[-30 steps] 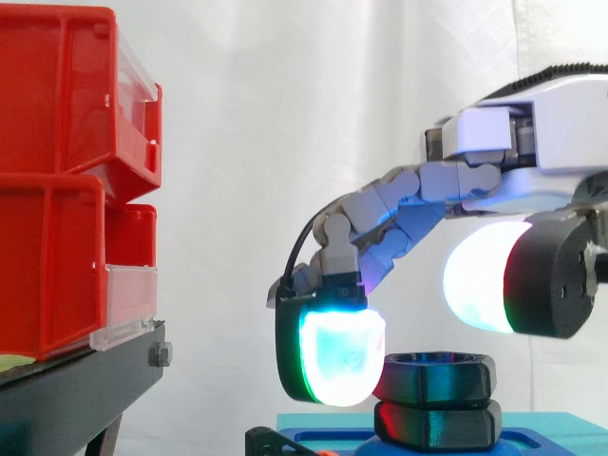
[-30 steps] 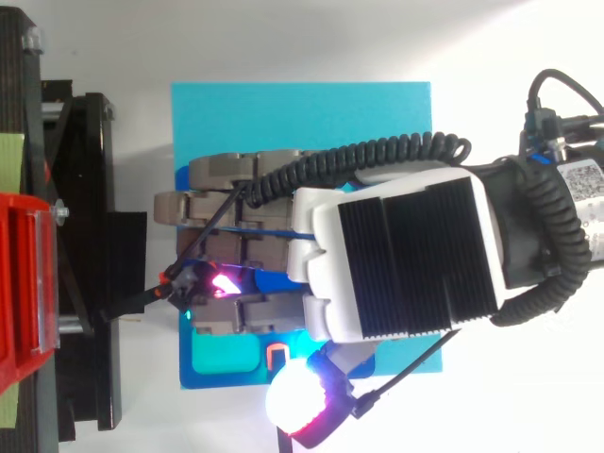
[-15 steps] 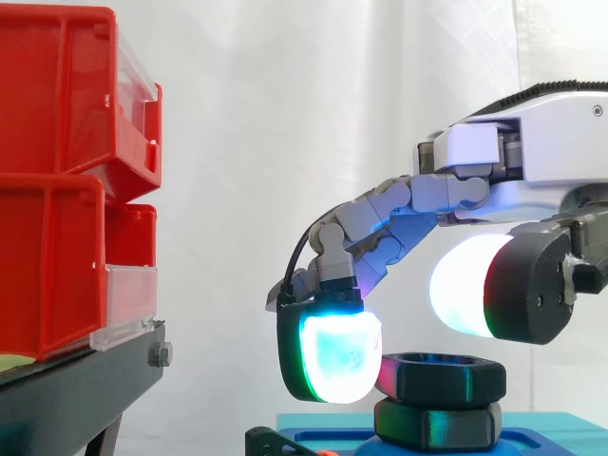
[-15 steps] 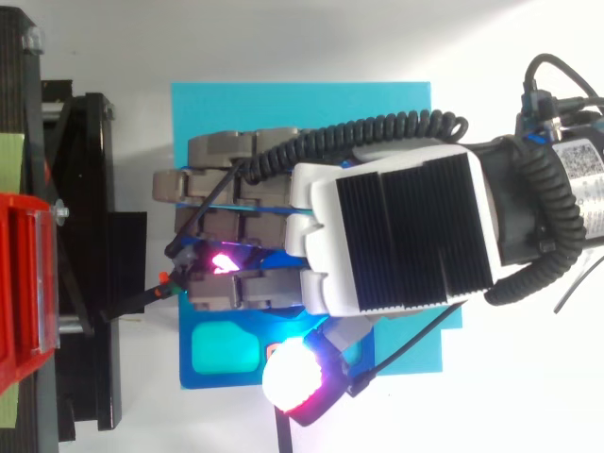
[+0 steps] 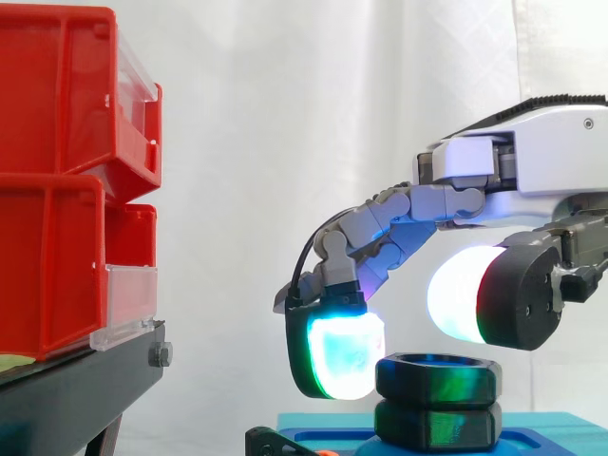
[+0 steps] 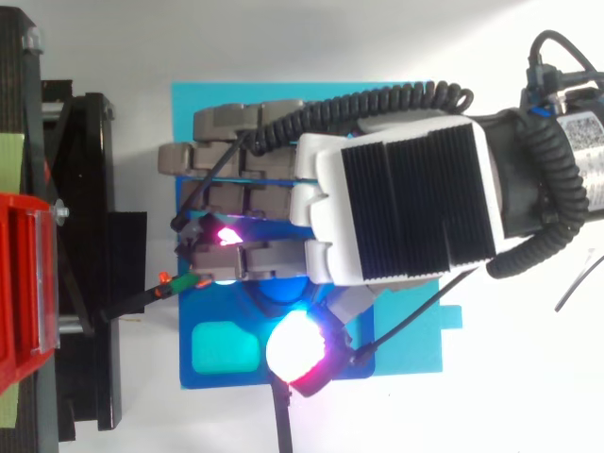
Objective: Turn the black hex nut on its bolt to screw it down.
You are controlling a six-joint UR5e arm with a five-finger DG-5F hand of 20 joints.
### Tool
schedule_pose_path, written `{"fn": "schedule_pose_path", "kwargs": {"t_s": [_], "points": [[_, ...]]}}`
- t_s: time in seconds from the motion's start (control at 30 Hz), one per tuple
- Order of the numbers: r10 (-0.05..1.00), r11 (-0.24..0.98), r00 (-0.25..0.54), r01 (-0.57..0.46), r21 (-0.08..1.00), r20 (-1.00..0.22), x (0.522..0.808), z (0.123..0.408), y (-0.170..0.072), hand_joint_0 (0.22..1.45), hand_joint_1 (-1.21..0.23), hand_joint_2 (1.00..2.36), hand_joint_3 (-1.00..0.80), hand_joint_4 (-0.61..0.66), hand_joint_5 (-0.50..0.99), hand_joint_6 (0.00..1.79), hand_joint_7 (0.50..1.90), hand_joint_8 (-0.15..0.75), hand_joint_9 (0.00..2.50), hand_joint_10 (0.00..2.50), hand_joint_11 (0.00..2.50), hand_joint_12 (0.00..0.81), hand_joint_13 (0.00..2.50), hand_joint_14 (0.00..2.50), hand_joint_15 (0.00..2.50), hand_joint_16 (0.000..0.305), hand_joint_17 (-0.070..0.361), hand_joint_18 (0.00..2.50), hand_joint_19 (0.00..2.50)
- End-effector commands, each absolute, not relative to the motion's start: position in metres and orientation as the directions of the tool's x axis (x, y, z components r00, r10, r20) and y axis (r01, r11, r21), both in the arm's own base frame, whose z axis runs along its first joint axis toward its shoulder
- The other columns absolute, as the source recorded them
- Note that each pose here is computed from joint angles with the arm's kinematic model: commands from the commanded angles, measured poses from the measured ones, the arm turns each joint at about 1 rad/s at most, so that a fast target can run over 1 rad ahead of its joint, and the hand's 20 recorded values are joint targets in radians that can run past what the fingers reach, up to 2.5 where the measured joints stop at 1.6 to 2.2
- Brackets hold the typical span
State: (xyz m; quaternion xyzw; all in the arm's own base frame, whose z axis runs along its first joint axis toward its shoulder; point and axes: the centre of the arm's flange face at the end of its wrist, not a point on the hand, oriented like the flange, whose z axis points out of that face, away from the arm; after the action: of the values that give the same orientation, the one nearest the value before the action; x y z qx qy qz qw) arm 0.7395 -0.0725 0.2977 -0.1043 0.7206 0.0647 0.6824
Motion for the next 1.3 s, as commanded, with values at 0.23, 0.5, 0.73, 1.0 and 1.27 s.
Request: {"fn": "schedule_pose_path", "kwargs": {"t_s": [0.23,0.5,0.73,1.0,1.27], "points": [[-0.066,0.966,-0.049,-0.254,-0.052,-0.997,0.734,0.298,-0.098,0.53,-0.21,1.0,-0.5,0.16,-0.02,0.5,1.28,0.246,0.7,0.0,0.0,0.303,0.46,0.0,0.0,0.044,0.099,0.43,0.33],[-0.063,0.965,-0.047,-0.258,-0.048,-0.997,0.73,0.298,-0.119,0.53,-0.21,1.0,-0.5,0.15,-0.02,0.5,1.26,0.247,0.7,0.0,0.0,0.303,0.46,0.0,0.0,0.044,0.099,0.43,0.33],[-0.057,0.959,-0.017,-0.28,-0.05,-0.998,0.737,0.322,-0.114,0.53,-0.21,1.0,-0.5,0.17,-0.04,0.5,1.13,0.247,0.69,0.0,0.0,0.305,0.46,0.0,0.0,0.044,0.1,0.42,0.32],[-0.006,0.956,-0.007,-0.292,-0.004,-1.0,0.749,0.328,-0.065,0.53,-0.21,1.0,-0.5,0.14,-0.04,0.5,1.05,0.243,0.7,0.0,0.0,0.305,0.45,0.0,0.0,0.044,0.1,0.42,0.33],[-0.006,0.956,-0.017,-0.295,-0.001,-1.0,0.75,0.326,-0.048,0.53,-0.21,1.0,-0.5,0.11,-0.04,0.5,1.02,0.234,0.7,0.0,0.0,0.304,0.45,0.0,0.0,0.044,0.099,0.42,0.33]]}}
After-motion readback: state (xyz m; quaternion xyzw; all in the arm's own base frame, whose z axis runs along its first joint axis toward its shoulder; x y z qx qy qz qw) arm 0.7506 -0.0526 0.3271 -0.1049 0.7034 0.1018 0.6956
